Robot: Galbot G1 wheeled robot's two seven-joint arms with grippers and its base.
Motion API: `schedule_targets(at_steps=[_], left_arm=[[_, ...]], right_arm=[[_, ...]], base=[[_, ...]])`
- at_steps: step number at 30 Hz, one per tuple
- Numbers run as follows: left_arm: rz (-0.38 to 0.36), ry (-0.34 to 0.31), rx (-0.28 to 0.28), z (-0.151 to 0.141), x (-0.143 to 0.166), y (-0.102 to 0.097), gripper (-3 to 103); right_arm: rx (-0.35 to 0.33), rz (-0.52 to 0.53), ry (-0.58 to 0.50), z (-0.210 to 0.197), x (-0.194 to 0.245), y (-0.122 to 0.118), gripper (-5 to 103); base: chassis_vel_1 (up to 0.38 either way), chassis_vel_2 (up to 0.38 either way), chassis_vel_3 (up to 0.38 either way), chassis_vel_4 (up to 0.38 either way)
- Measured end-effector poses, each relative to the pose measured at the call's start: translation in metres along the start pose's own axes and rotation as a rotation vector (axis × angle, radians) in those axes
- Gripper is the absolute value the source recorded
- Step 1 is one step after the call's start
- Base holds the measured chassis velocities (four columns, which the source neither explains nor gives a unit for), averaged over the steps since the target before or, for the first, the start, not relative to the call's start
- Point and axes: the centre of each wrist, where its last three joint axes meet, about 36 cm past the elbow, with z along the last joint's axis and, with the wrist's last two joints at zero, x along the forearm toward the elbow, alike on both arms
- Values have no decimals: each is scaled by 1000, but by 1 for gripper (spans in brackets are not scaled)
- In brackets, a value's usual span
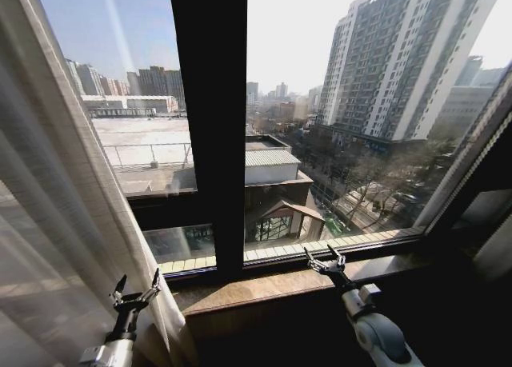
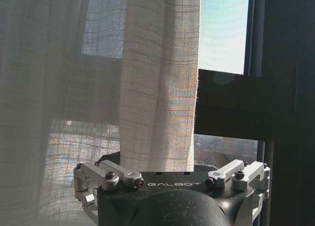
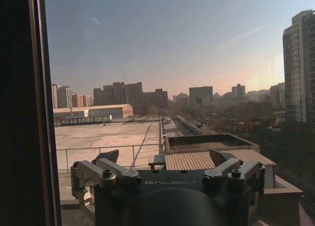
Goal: Open the curtains by pulling them apart, changing their state from closed to fully open.
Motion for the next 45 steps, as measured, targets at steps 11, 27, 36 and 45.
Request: schedule_targets(at_steps=[11, 27, 36, 45], left_arm=[[63, 184, 34, -8, -50, -80, 100], [66, 216, -164, -33, -82, -75, 100], [24, 140, -208, -38, -72, -34, 100], [-104, 34, -205, -26, -31, -6, 100]], right_arm=[[0, 0, 0, 0, 0, 0, 100], [1, 0, -1, 0, 0, 0, 100], [0, -1, 0, 0, 0, 0, 100], [0, 0, 0, 0, 0, 0, 100]], base=[[0, 0, 0, 0], [0, 0, 0, 0], [0, 0, 0, 0], [0, 0, 0, 0]])
